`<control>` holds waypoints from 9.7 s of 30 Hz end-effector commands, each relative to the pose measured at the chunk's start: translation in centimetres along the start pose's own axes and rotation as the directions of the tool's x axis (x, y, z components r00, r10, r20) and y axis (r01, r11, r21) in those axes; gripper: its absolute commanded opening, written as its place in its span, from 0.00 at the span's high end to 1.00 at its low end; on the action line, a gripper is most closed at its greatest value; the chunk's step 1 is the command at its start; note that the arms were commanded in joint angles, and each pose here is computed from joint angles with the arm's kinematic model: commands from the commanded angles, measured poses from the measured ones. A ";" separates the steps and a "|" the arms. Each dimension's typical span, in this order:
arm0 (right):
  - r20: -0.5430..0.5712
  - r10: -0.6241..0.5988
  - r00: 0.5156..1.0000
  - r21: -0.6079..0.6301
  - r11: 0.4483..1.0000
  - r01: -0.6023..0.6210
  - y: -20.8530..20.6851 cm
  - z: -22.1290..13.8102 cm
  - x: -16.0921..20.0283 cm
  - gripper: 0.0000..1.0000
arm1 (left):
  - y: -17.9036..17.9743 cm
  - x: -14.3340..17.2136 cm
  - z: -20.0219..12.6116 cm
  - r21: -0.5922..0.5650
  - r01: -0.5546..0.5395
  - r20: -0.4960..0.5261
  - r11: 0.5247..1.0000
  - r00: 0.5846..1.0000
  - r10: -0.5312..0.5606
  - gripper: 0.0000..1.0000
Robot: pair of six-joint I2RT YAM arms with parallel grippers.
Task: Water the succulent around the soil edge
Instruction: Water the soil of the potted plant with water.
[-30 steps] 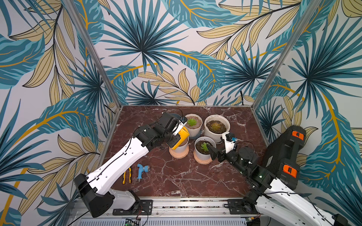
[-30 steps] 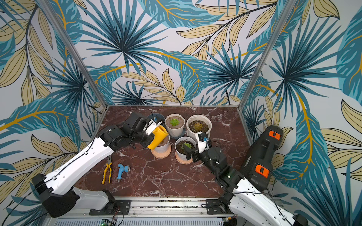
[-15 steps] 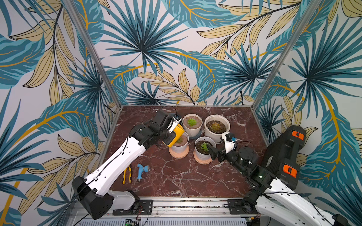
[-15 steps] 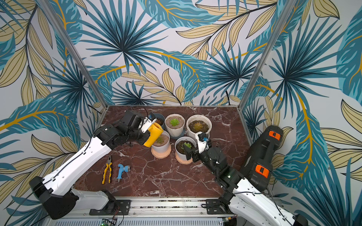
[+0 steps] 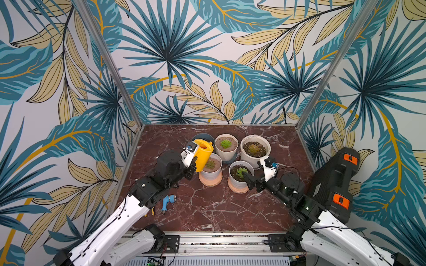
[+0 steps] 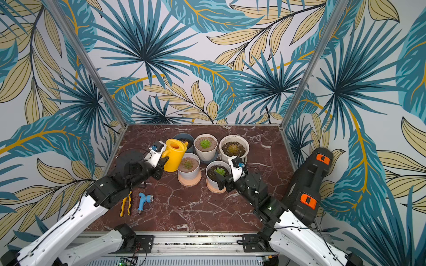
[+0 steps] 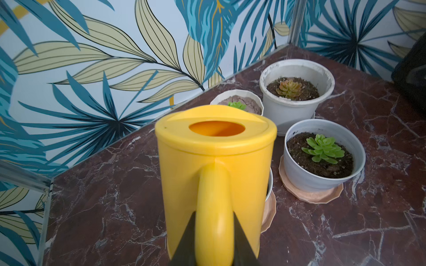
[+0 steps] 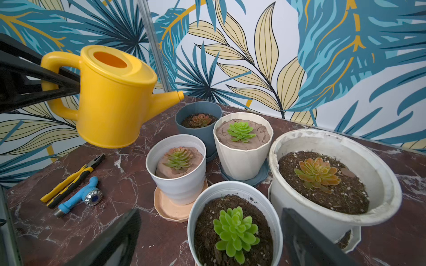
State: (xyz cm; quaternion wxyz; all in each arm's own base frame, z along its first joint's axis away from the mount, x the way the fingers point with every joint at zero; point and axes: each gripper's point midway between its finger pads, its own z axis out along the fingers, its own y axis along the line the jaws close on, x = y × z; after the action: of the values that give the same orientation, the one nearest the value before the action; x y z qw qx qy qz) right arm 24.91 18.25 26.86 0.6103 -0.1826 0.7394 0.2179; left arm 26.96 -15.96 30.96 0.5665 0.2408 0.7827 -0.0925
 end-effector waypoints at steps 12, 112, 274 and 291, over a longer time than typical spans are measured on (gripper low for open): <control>0.145 -0.024 0.989 -0.093 0.995 0.038 1.4 -1.7 -0.7 0.00 | 3.0 -0.6 -3.9 -0.125 0.108 0.343 0.986 0.938 -0.059 1.00; 0.119 -0.024 0.993 -0.118 0.992 0.038 1.9 -1.7 -0.9 0.00 | 6.7 -4.0 14.1 -0.050 -0.281 -0.416 0.958 0.878 0.236 1.00; 0.094 -0.025 0.995 -0.126 0.991 0.037 2.0 -1.1 -0.3 0.00 | 1.8 1.1 10.8 0.057 -0.085 -0.343 0.995 0.934 0.099 1.00; 0.094 -0.027 0.995 -0.128 0.991 0.039 2.1 -1.1 -0.3 0.00 | 3.5 -0.9 12.3 -0.008 -0.148 -0.365 0.989 0.921 0.135 1.00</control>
State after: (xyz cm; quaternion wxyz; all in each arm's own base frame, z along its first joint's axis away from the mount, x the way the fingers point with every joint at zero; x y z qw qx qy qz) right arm 23.12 19.27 26.68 0.6268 -0.2214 0.7006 0.2594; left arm 38.49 -18.89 26.60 0.4090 0.3031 0.8605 -0.0178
